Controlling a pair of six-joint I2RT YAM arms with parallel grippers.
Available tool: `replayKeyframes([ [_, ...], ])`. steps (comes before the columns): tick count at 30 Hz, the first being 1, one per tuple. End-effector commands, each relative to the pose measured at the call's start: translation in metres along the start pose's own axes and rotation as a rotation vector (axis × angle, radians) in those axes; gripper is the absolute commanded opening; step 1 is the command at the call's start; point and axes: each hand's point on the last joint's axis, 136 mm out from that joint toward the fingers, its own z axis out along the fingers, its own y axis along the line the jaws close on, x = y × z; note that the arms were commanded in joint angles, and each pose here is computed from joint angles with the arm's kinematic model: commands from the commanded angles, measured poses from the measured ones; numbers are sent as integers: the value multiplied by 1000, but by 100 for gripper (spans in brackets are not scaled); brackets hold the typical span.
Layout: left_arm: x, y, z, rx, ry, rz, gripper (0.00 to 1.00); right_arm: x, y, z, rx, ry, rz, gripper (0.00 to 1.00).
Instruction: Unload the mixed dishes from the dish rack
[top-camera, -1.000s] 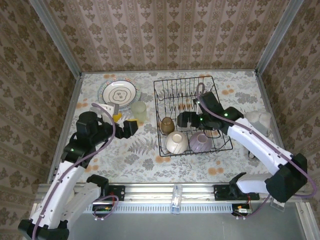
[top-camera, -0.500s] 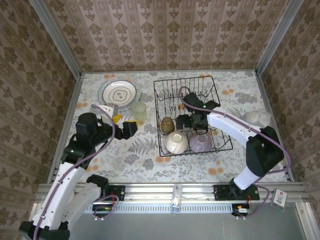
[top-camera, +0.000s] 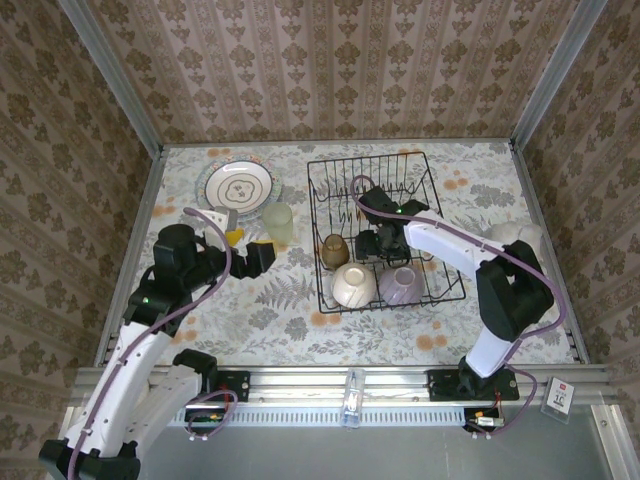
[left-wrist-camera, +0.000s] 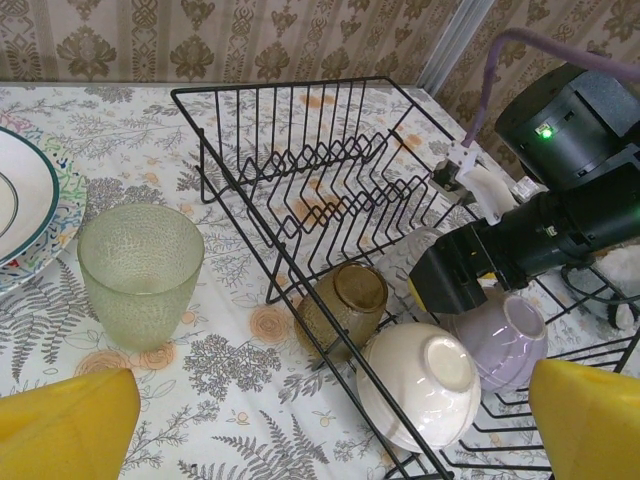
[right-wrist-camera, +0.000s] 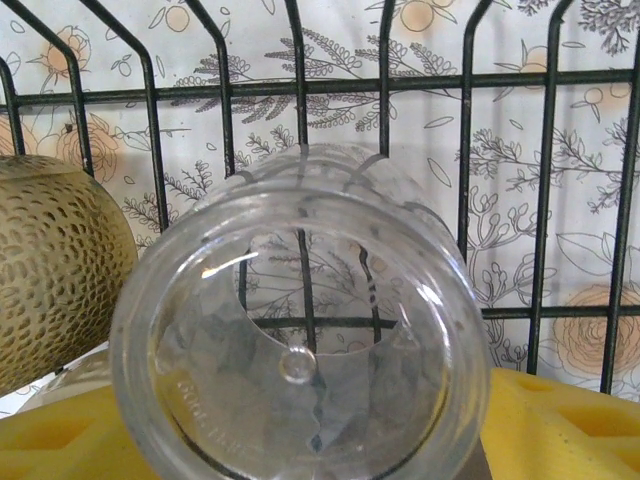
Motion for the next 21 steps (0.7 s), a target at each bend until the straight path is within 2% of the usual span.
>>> replayKeyframes([
  [1, -5, -3, -1, 19, -20, -18, 100, -9, 5, -2, -1, -29, -16, 74],
  [4, -6, -3, 0, 22, -22, -27, 100, -8, 7, 0, -12, -22, -21, 68],
  [12, -7, -3, 2, 25, -13, -39, 100, -6, 8, -9, -39, -42, -24, 45],
  [21, -4, -3, 7, 43, -8, -87, 100, -9, 11, -33, -100, -91, -13, 35],
])
